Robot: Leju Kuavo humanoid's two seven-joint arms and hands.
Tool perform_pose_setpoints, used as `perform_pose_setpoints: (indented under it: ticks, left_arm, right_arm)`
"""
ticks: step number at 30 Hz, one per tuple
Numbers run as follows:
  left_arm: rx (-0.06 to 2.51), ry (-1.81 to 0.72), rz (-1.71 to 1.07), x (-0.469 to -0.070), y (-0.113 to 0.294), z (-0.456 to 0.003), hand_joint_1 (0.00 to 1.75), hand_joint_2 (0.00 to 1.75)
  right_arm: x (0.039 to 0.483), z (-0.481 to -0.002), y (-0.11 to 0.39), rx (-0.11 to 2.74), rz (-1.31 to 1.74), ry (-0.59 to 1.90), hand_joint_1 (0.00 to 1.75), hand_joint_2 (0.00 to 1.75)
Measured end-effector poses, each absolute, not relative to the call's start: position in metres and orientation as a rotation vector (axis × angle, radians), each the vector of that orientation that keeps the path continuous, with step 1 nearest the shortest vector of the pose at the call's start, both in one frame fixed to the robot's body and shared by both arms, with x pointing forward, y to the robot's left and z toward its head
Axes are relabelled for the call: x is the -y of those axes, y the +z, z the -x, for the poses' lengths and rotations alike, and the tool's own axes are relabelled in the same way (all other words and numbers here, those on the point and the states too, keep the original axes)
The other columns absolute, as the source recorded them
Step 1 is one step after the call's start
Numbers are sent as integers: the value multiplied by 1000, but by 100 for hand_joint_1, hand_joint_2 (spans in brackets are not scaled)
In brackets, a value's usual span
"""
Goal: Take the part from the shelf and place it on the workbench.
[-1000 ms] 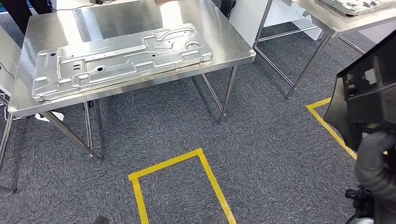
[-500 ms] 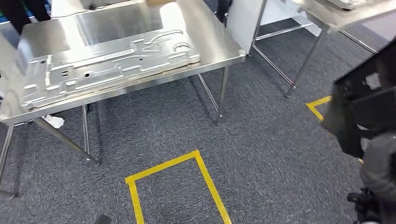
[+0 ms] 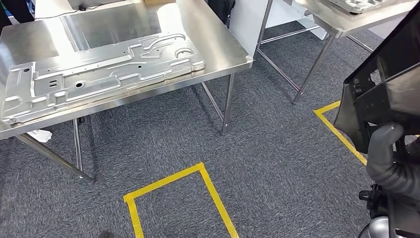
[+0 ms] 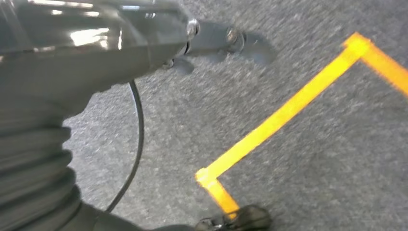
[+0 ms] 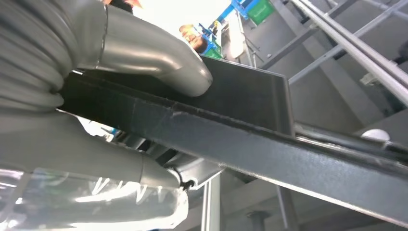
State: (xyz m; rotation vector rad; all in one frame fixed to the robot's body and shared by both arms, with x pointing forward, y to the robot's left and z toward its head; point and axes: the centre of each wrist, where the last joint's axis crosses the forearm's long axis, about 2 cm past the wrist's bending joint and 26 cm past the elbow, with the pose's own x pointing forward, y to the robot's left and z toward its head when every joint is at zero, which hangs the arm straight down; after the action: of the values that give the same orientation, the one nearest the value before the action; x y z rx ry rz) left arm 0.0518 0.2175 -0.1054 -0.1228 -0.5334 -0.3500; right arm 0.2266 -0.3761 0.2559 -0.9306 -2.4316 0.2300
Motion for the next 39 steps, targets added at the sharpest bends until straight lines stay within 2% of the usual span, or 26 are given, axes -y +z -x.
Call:
perform_pose_setpoints:
  ticks: [39]
  left_arm:
    - [537,-350,125,-215,-105,-51,0,175]
  right_arm:
    - [371,-230,250,2397,936,276,175,175]
